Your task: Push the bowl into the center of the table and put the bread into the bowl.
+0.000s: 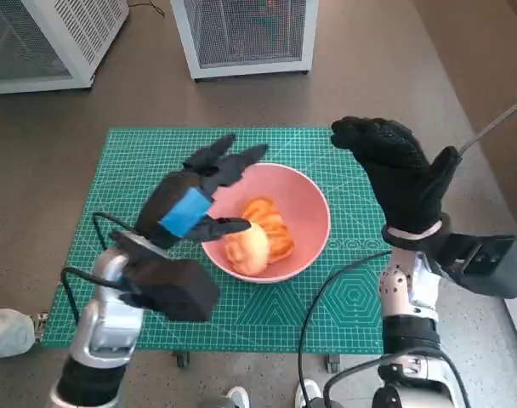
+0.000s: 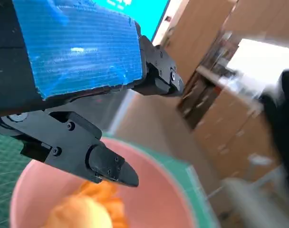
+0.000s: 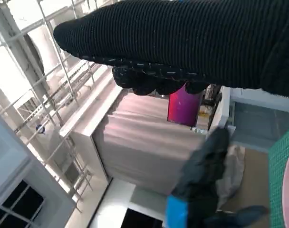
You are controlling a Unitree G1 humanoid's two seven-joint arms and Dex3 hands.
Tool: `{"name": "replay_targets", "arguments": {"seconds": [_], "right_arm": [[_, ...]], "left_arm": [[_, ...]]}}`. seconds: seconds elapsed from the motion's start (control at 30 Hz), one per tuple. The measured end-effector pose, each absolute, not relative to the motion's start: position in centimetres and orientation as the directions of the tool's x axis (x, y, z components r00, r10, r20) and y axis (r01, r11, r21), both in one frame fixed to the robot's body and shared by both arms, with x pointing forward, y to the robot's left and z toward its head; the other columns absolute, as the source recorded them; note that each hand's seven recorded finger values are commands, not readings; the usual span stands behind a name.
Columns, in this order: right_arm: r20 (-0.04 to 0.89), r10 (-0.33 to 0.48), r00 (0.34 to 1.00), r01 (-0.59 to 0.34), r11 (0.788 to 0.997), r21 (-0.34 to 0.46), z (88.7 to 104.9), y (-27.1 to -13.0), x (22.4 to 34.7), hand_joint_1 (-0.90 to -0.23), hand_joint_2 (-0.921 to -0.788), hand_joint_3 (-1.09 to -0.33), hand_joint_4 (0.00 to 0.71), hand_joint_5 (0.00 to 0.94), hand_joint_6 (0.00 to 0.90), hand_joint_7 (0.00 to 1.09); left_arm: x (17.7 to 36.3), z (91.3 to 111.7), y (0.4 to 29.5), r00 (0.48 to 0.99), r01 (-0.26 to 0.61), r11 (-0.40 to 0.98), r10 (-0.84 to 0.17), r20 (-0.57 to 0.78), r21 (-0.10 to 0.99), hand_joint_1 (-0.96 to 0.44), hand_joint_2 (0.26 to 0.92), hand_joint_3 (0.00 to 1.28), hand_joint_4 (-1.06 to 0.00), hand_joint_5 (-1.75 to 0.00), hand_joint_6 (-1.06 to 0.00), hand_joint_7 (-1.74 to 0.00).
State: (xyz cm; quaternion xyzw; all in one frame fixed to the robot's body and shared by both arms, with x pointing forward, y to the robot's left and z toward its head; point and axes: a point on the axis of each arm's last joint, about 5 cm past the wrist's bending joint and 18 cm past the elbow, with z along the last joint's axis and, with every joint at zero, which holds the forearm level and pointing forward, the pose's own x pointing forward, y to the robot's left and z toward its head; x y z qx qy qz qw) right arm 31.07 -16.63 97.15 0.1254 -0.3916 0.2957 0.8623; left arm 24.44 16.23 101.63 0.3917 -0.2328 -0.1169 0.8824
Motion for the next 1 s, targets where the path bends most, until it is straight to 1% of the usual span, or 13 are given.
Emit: {"name": "replay_targets", "arguments": {"seconds": [0.13, 0.2, 0.23, 0.33, 0.5, 0.63, 0.8, 1.0], "right_arm": [[0.748, 0.414, 0.52, -0.606, 0.795, -0.019, 97.2, -16.6, 31.1, -0.485, -0.921, -0.398, 0.423, 0.002, 0.674, 0.01], [0.746, 0.413, 0.522, -0.603, 0.797, -0.02, 97.2, -16.5, 31.1, -0.486, -0.921, -0.397, 0.422, 0.001, 0.669, 0.01], [0.746, 0.411, 0.524, -0.6, 0.8, -0.019, 97.3, -16.5, 31.1, -0.488, -0.921, -0.397, 0.419, 0.0, 0.667, 0.01], [0.751, 0.402, 0.525, -0.586, 0.81, -0.024, 97.7, -16.4, 31.3, -0.492, -0.921, -0.395, 0.41, 0.0, 0.665, 0.01], [0.765, 0.367, 0.529, -0.551, 0.834, -0.019, 98.6, -16.3, 31.7, -0.492, -0.921, -0.394, 0.399, 0.0, 0.653, 0.0], [0.774, 0.359, 0.522, -0.532, 0.846, -0.034, 99.4, -16.0, 32.0, -0.482, -0.921, -0.395, 0.39, 0.0, 0.636, 0.0], [0.787, 0.348, 0.51, -0.525, 0.851, -0.037, 100.3, -15.7, 32.4, -0.472, -0.921, -0.401, 0.377, 0.0, 0.623, 0.0], [0.801, 0.338, 0.493, -0.521, 0.853, -0.039, 101.3, -15.3, 32.8, -0.469, -0.921, -0.408, 0.364, 0.0, 0.611, 0.0]], "left_arm": [[24.4, 101.8, 16.4, 0.858, 0.012, 0.677, -0.385, 0.34, 0.736, -0.37, 0.911, 0.01, -0.13, 0.0, -0.34, 0.0], [24.3, 101.7, 16.6, 0.849, 0.027, 0.704, -0.391, 0.355, 0.71, -0.41, 0.916, 0.09, -0.16, -0.02, -0.34, 0.0], [24.3, 101.7, 16.9, 0.841, 0.036, 0.73, -0.391, 0.374, 0.683, -0.43, 0.918, 0.13, -0.18, -0.02, -0.34, 0.0], [24.2, 102.0, 17.8, 0.811, 0.056, 0.81, -0.378, 0.447, 0.583, -0.46, 0.92, 0.19, -0.21, -0.03, -0.34, 0.0], [23.9, 102.4, 19.1, 0.762, 0.077, 0.911, -0.316, 0.566, 0.406, -0.51, 0.921, 0.23, -0.23, -0.04, -0.34, 0.0], [23.8, 102.6, 19.8, 0.744, 0.092, 0.946, -0.272, 0.61, 0.309, -0.52, 0.921, 0.24, -0.23, -0.04, -0.34, 0.0], [23.8, 102.6, 20.1, 0.74, 0.106, 0.961, -0.247, 0.626, 0.254, -0.52, 0.921, 0.24, -0.23, -0.03, -0.35, -0.01], [23.9, 102.9, 20.4, 0.731, 0.109, 0.965, -0.24, 0.639, 0.237, -0.54, 0.921, 0.24, -0.23, -0.03, -0.37, -0.02]]}}
